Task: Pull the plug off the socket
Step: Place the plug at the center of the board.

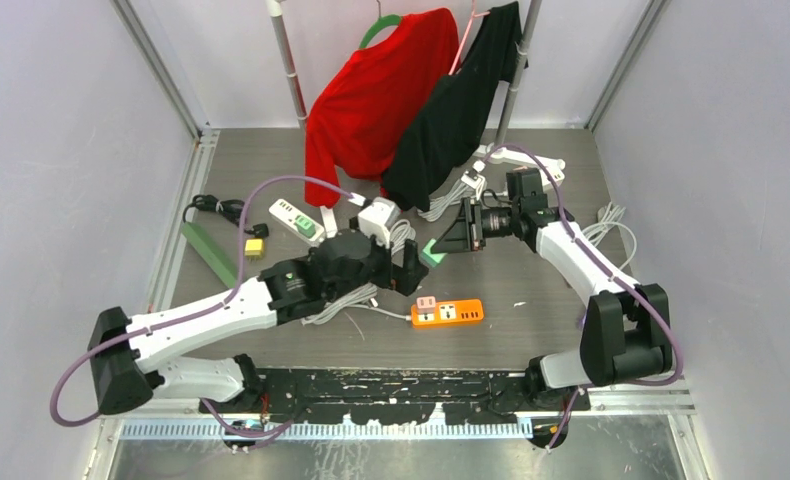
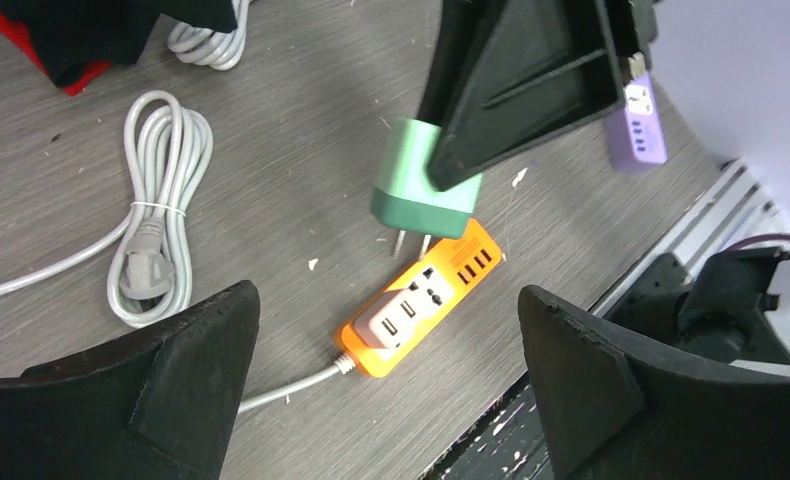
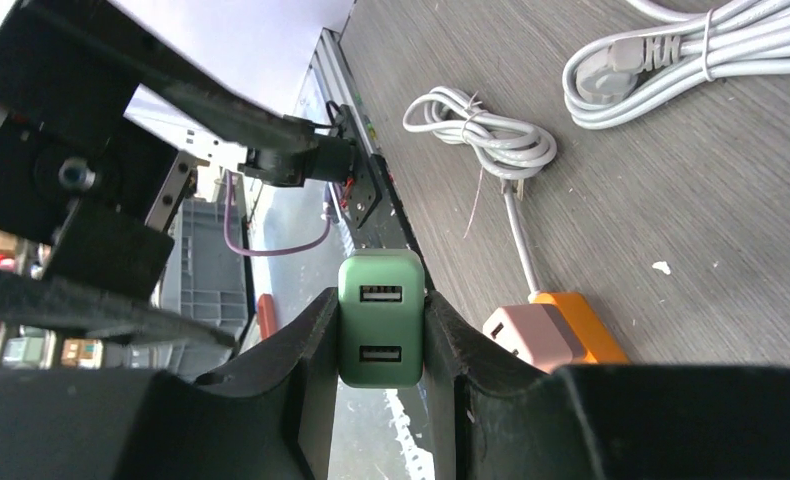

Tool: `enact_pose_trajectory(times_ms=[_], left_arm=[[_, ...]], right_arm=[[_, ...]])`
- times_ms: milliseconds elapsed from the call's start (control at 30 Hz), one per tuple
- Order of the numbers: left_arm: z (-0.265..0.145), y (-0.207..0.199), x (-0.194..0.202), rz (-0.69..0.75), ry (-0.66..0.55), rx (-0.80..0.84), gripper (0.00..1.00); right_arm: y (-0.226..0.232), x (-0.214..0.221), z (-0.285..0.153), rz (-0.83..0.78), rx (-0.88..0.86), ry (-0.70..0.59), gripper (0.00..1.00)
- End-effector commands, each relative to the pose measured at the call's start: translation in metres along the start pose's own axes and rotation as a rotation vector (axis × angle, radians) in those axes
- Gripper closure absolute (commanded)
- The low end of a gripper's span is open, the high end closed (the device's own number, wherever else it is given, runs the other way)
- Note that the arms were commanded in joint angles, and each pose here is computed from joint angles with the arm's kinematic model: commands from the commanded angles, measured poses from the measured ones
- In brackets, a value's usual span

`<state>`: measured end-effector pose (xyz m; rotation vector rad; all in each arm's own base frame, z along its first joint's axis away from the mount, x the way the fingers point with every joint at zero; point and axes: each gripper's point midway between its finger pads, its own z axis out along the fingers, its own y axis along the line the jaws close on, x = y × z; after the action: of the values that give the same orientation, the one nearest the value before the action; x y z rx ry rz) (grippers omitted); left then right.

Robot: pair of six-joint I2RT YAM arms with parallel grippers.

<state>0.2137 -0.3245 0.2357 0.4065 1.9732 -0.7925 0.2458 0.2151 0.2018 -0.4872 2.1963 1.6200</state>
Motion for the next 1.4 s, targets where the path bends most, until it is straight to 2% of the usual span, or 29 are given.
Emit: enact_pose_trajectory(times_ms=[0,233,733,800,867,1000,1100,1233,1300,1367], left_arm=[[0.0,0.008,-0.001,0.143,0.031,-0.14,0.01],[0.02,-0.004,0.0,0.3,0.086,-0.106,0.04],[0.065,-0.017,0.001,0.308,0.129,-0.133,0.22],[0.069,-0.017,0.001,0.31,0.13,-0.137,0.3],[0.071,-0.018,0.0,0.306,0.125,-0.135,0.32],[0.074,-0.016,-0.002,0.302,0.121,-0.131,0.49],[0.074,-0.015,-0.002,0.298,0.126,-0.127,0.71],[0.071,-0.01,0.0,0.291,0.126,-0.124,0.89],[0.068,-0.007,0.002,0.285,0.124,-0.12,0.97],[0.065,-0.001,0.004,0.271,0.121,-0.118,1.0]], right_arm=[[0.006,-0.004,0.001,0.018,-0.052,0.003,0.89],[0.004,-0.004,0.002,0.026,-0.047,0.004,0.89],[0.005,-0.003,0.002,0.031,-0.059,0.01,0.89],[0.006,-0.003,0.002,0.03,-0.06,0.01,0.89],[0.006,-0.003,0.002,0.03,-0.062,0.01,0.88],[0.006,-0.003,0.002,0.031,-0.064,0.012,0.88],[0.006,-0.002,0.002,0.032,-0.064,0.013,0.81],[0.006,-0.002,0.002,0.029,-0.066,0.013,0.67],[0.007,-0.001,0.001,0.016,-0.067,0.016,0.51],[0.007,0.001,0.0,-0.003,-0.065,0.02,0.34]])
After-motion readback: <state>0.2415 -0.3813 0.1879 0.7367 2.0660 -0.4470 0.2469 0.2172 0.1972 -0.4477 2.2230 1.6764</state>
